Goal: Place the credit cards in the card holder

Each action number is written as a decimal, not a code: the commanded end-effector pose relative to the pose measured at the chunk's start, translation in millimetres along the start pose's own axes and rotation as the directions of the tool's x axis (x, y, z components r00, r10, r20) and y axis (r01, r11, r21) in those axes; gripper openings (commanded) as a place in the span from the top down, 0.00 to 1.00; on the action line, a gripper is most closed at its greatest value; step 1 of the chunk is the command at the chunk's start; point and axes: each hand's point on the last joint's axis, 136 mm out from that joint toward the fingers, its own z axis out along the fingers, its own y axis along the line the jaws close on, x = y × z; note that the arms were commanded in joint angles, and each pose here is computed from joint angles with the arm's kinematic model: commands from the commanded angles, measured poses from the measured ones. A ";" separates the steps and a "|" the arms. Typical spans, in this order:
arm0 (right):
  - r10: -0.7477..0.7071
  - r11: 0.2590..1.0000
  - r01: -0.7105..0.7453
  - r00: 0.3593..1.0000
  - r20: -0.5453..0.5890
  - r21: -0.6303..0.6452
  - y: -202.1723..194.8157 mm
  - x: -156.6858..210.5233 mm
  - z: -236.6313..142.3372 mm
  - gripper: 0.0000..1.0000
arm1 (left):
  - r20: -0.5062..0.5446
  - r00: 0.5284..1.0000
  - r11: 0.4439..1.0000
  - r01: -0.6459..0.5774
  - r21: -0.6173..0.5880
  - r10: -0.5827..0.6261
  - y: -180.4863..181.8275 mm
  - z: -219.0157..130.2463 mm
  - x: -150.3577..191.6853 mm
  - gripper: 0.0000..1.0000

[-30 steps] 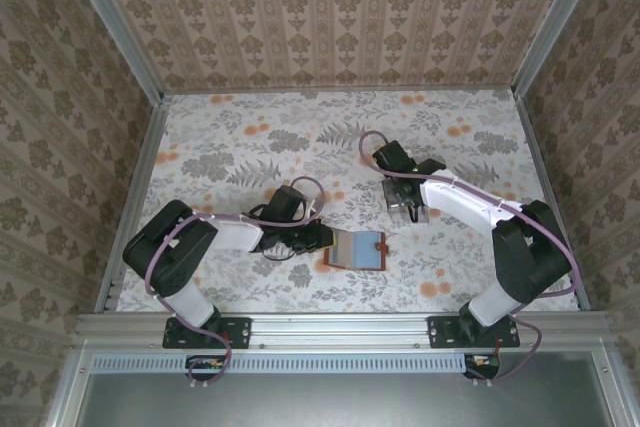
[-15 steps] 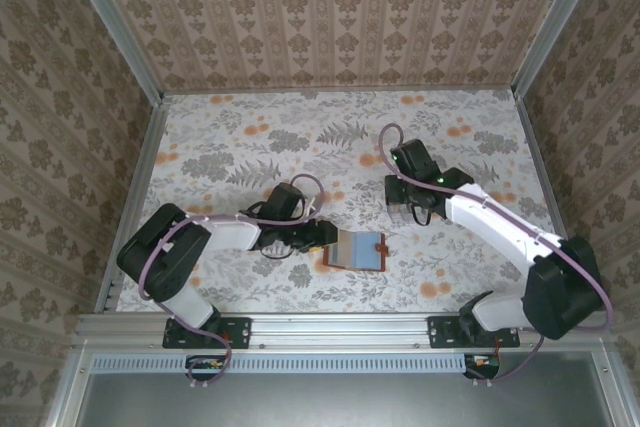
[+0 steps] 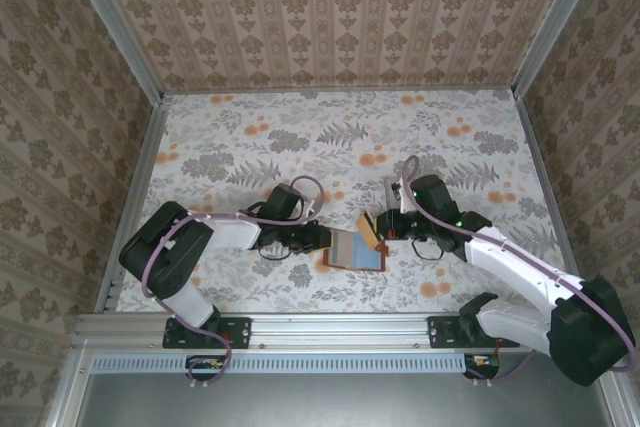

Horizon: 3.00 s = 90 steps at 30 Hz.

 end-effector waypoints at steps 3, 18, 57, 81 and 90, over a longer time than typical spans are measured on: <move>0.069 0.985 -0.083 0.993 -0.099 -0.153 9.5 26.5 17.0 1.00 | -0.010 1.000 1.000 -0.023 0.017 0.023 0.5 3.0 0.0 0.90; 0.162 0.971 -0.190 0.970 -0.182 -0.146 -27.8 46.1 35.7 1.00 | -0.021 1.000 0.999 -0.001 -0.043 0.000 14.0 8.0 5.8 0.98; 0.226 0.935 -0.267 0.956 -0.187 -0.233 -28.1 31.1 28.1 1.00 | 0.064 0.997 0.993 0.052 -0.104 -0.045 32.4 14.0 -4.1 1.00; 0.352 0.933 -0.347 0.935 0.037 -0.095 -69.2 5.0 47.3 1.00 | 0.042 0.998 0.996 0.044 -0.075 -0.041 23.2 21.5 -3.3 1.00; 0.313 0.950 -0.311 0.939 0.140 -0.037 -59.0 6.3 41.1 1.00 | 0.085 0.988 0.991 0.133 -0.007 -0.132 14.8 23.6 -8.2 1.00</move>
